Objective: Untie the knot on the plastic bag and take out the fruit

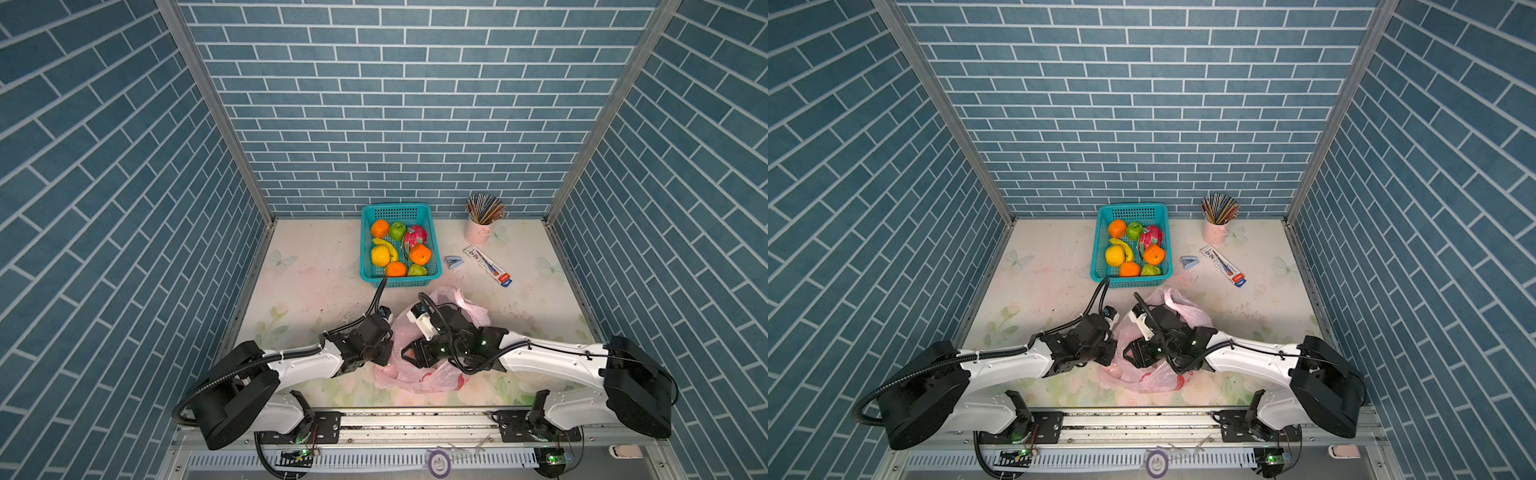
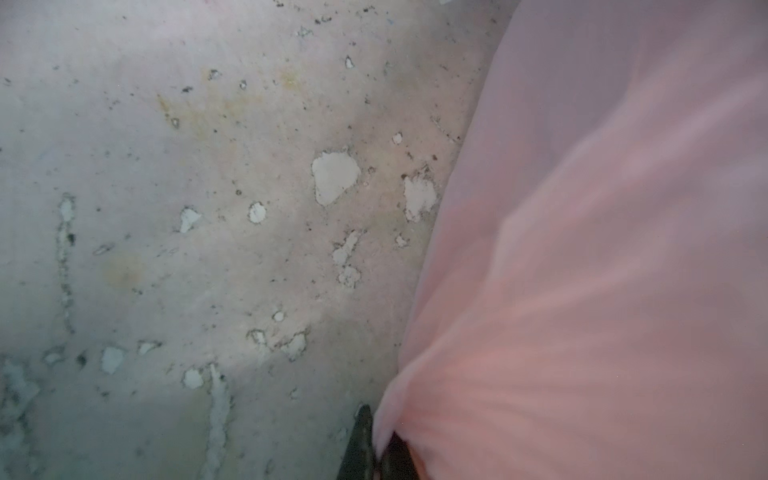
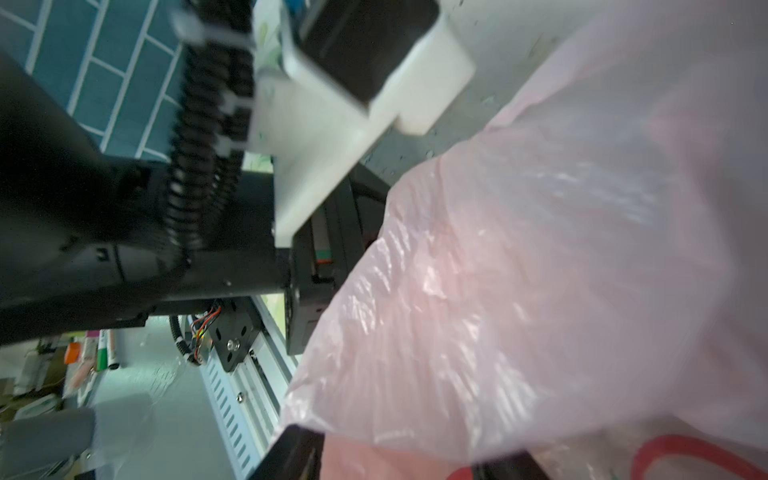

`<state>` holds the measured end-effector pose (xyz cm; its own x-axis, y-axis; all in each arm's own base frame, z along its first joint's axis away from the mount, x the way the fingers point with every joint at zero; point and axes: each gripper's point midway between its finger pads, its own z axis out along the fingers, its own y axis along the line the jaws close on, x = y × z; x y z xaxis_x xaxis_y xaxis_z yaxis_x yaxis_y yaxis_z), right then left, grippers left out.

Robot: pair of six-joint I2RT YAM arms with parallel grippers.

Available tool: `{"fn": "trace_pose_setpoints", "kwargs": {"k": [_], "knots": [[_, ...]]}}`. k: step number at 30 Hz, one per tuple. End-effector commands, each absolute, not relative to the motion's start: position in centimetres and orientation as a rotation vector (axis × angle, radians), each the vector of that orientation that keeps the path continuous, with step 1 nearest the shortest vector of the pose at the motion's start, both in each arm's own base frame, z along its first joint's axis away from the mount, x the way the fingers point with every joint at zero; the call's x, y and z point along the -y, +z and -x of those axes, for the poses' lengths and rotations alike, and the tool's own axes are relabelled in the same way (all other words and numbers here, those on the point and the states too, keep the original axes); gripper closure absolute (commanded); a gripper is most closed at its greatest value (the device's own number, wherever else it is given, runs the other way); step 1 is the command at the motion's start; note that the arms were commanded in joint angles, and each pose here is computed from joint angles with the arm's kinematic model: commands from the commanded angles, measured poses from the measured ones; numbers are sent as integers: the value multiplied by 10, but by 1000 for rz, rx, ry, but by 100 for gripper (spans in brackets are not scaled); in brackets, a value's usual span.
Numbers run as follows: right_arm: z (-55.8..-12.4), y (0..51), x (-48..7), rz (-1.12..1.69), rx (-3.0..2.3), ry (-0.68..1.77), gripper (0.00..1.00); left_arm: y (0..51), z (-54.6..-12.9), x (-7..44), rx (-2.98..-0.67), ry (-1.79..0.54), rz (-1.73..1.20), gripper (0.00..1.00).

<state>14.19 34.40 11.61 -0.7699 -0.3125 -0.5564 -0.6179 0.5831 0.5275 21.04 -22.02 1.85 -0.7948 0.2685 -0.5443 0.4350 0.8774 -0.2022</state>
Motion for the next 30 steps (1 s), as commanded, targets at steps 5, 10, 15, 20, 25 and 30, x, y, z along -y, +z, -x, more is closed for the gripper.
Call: {"fn": "trace_pose_setpoints", "kwargs": {"k": [5, 10, 15, 20, 25, 30], "knots": [[-172, 108, -306, 577, -2405, 733, 51, 6, -207, 210, -2568, -382, -539, 92], [-181, 92, -296, 547, -2441, 612, 57, 4, -208, 212, -2574, -378, -552, 92], [-185, 75, -295, 547, -2473, 543, 61, 2, -208, 213, -2577, -371, -574, 92], [-185, 72, -321, 639, -2449, 626, 57, 2, -211, 217, -2569, -375, -597, 92], [-175, 86, -338, 664, -2378, 817, 45, -2, -212, 217, -2575, -360, -622, 92], [-161, 99, -352, 756, -2309, 990, 37, -1, -213, 222, -2568, -386, -632, 92]]}}
